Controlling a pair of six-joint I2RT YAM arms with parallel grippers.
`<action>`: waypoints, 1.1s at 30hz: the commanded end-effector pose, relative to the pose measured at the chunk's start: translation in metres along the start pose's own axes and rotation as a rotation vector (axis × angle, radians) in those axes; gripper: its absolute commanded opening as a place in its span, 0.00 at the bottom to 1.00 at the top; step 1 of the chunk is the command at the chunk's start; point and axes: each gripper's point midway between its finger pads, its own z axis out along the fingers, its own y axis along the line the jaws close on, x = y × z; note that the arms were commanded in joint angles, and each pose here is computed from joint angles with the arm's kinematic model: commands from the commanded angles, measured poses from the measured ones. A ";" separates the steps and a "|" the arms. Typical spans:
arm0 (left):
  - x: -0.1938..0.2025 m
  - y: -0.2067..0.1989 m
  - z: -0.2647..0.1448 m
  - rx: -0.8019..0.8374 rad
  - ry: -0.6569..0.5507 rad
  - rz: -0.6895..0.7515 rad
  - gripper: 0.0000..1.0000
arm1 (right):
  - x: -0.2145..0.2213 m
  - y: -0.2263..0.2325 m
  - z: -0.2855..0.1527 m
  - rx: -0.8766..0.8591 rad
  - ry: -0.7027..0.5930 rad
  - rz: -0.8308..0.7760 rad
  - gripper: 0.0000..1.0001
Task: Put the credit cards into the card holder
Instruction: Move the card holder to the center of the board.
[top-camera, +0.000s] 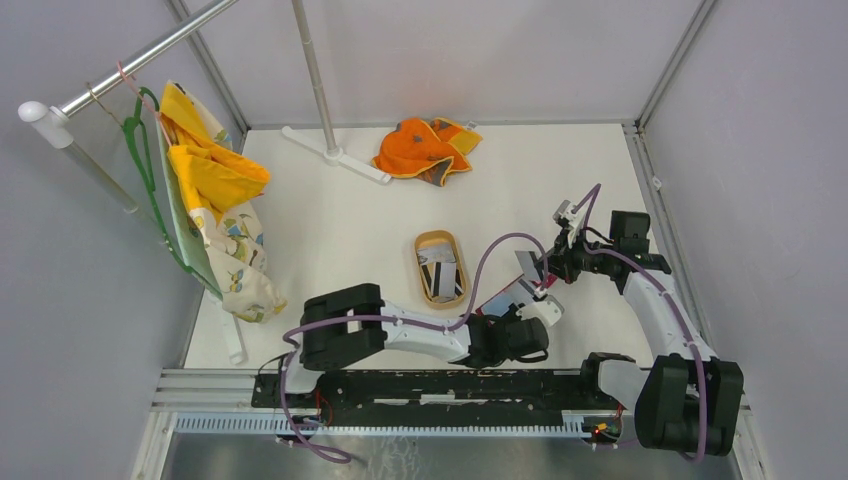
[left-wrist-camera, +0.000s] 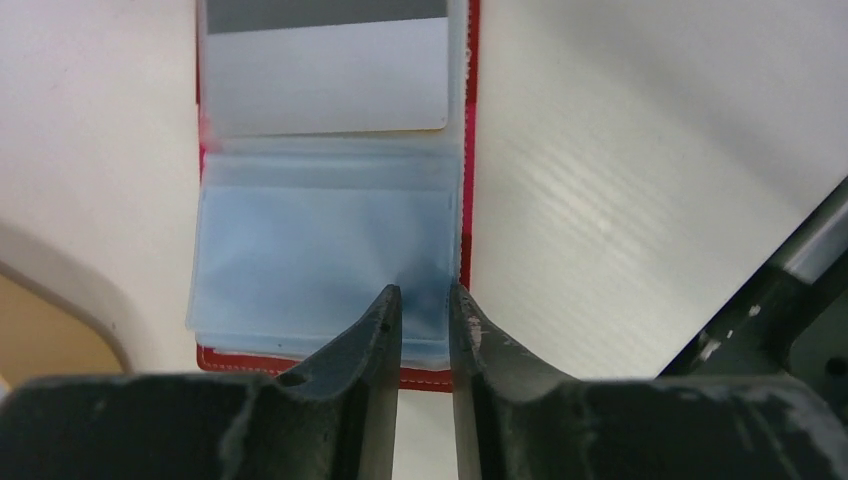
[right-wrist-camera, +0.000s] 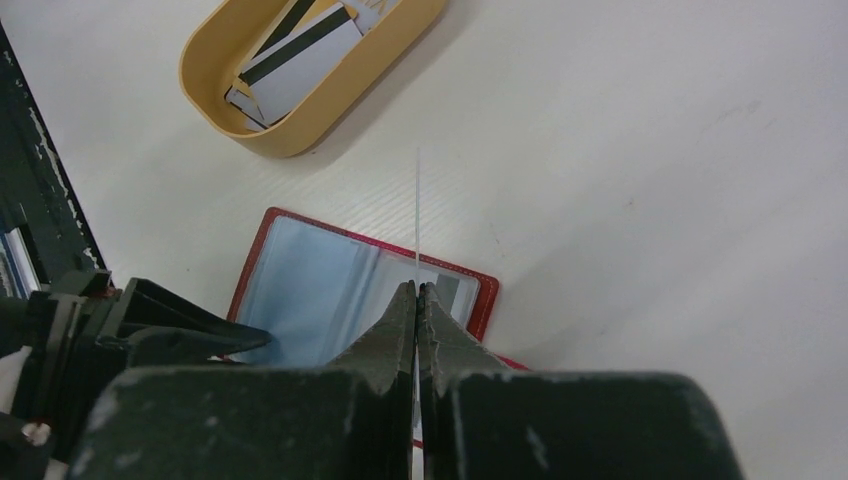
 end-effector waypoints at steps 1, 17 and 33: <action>0.030 0.021 -0.020 -0.022 0.040 0.107 0.29 | -0.009 0.001 0.000 -0.028 -0.024 -0.028 0.00; -0.008 0.037 -0.097 0.101 -0.203 -0.302 0.62 | 0.015 0.059 0.027 -0.351 -0.050 0.313 0.00; -0.005 0.058 -0.112 0.132 -0.332 -0.778 0.61 | 0.016 0.042 0.028 -0.262 -0.069 0.516 0.00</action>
